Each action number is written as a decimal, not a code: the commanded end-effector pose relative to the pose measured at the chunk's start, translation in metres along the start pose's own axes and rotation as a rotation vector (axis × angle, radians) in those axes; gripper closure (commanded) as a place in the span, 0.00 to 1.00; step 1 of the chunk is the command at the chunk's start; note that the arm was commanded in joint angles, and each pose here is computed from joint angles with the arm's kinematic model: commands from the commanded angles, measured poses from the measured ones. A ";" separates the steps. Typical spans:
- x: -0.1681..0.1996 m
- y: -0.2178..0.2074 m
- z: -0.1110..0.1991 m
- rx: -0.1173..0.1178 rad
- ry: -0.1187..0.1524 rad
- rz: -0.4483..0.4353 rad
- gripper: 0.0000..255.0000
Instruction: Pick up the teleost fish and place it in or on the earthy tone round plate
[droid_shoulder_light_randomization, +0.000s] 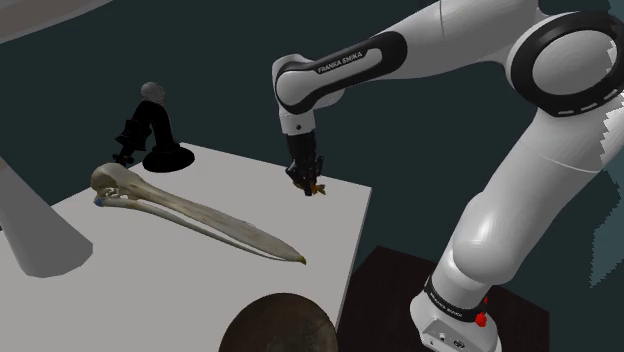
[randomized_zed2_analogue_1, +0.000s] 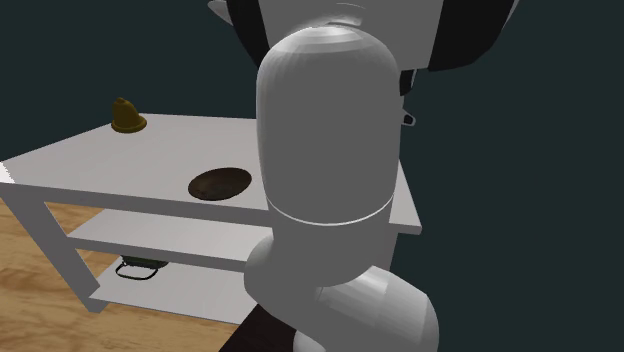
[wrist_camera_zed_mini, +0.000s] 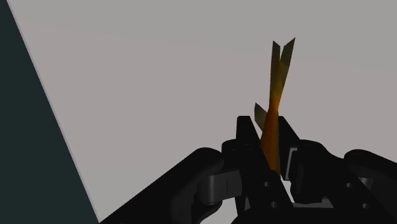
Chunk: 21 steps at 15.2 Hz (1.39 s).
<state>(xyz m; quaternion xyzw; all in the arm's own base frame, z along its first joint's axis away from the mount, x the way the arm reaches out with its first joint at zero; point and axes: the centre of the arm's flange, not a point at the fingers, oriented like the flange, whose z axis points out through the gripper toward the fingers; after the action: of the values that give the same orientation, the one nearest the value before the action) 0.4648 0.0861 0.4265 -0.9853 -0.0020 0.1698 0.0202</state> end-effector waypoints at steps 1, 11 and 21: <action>-0.003 -0.001 -0.009 0.000 -0.001 -0.001 1.00; -0.021 -0.003 -0.058 0.000 -0.001 -0.001 1.00; -0.059 -0.047 -0.075 0.000 -0.001 -0.001 1.00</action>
<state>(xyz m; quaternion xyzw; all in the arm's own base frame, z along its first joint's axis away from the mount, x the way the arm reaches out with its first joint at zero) 0.4415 0.1194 0.5182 -0.9852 -0.0028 0.1704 0.0205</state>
